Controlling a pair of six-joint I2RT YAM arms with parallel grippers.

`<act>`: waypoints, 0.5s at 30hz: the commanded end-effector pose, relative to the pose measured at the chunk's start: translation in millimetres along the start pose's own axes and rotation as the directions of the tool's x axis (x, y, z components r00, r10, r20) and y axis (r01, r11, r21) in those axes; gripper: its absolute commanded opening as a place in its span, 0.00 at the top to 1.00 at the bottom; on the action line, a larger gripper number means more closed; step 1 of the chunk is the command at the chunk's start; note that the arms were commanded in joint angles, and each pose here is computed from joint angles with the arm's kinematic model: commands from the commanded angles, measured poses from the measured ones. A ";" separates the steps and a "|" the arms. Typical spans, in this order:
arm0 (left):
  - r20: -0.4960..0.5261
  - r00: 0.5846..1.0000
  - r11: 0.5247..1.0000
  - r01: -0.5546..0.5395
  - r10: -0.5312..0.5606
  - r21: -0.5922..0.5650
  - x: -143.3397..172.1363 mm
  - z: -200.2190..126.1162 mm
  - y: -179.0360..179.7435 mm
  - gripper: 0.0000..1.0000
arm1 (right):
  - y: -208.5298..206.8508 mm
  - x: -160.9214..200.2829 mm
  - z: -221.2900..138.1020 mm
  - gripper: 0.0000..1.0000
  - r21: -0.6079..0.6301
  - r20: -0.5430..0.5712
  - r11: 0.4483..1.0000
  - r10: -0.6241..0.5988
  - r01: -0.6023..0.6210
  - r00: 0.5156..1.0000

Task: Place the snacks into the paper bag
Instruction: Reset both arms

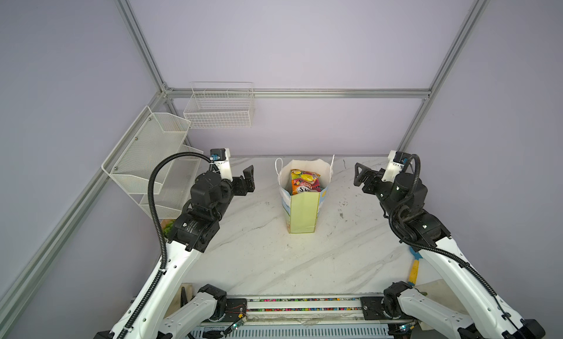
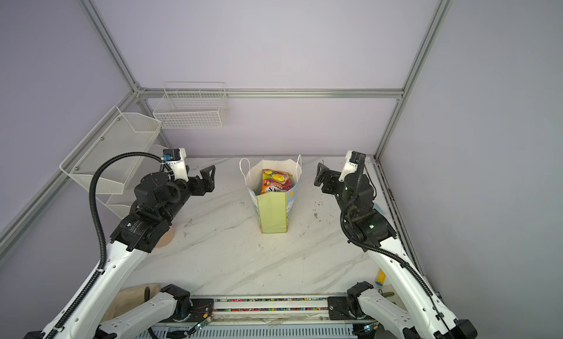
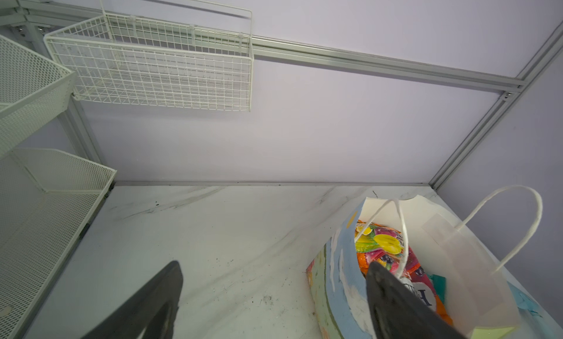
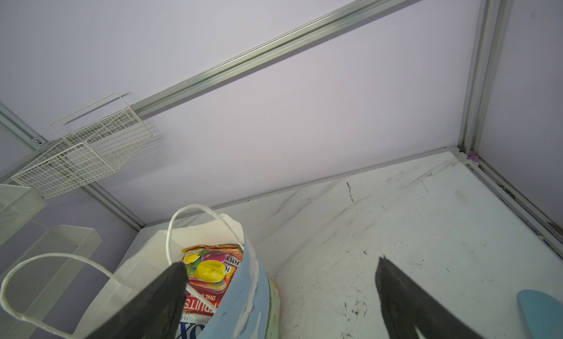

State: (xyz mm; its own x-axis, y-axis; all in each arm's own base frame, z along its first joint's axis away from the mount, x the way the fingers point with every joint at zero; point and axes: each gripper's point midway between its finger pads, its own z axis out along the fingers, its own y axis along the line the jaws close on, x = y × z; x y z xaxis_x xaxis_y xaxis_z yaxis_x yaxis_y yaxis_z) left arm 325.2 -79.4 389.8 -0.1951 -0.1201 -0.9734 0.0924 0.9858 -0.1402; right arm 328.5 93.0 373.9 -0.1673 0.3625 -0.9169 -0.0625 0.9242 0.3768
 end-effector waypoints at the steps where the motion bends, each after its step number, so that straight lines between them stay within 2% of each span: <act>1: 0.014 0.998 0.994 -0.052 0.053 -0.094 12.2 -1.7 19.1 0.07 | -19.9 -13.1 -10.7 0.03 0.060 0.140 0.997 0.045 -0.054 0.989; 8: 0.007 0.997 0.983 -0.078 0.080 -0.167 34.0 -5.3 36.3 0.06 | -36.3 2.7 -28.6 0.03 0.043 0.217 0.998 0.039 -0.049 0.975; 15: -0.047 0.996 0.969 -0.087 0.078 -0.229 56.8 -0.8 48.8 0.02 | -58.1 16.0 -29.2 0.04 0.141 0.209 0.987 0.042 -0.073 0.977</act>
State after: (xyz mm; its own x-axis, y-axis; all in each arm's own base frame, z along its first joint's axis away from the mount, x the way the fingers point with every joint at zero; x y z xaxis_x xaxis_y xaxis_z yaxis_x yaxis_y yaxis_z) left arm 316.4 -45.4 336.8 -0.2376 -0.0394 -0.9706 -0.0718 0.9972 -0.0229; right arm 302.7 54.4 335.9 -0.0164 0.4009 -0.9160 0.0389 0.9157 0.4000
